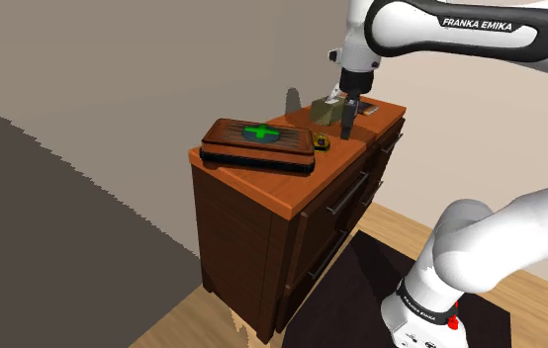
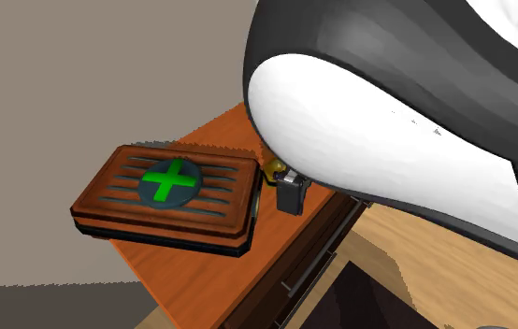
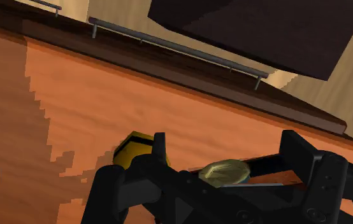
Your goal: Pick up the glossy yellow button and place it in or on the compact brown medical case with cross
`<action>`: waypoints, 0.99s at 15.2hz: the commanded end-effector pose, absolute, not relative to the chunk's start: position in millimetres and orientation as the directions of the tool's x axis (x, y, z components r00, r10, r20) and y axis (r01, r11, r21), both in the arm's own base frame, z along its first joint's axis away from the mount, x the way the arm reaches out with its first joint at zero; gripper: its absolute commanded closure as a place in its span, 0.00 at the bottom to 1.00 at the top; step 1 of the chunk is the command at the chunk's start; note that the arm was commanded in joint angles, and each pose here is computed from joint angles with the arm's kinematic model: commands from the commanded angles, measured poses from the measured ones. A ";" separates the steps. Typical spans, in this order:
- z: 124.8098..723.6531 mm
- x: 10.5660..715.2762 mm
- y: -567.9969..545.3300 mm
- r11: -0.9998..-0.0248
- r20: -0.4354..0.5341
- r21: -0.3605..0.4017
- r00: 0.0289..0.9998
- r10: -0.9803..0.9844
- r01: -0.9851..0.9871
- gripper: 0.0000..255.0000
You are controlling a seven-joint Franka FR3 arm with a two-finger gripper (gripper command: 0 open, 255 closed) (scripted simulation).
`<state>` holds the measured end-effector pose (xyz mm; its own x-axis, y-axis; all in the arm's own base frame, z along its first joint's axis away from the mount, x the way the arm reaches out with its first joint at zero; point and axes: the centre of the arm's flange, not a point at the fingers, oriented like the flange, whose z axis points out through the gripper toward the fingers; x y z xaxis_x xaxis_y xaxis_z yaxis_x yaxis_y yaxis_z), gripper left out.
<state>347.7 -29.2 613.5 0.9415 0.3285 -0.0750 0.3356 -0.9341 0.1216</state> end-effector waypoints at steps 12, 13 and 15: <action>551.9 471.6 -85.7 -0.829 -0.148 0.041 0.824 0.547 0.558 0.00; 546.7 471.1 -86.3 -0.829 -0.148 0.041 0.824 0.547 0.558 0.00; 536.2 470.1 -87.6 -0.829 -0.148 0.041 0.824 0.547 0.558 0.00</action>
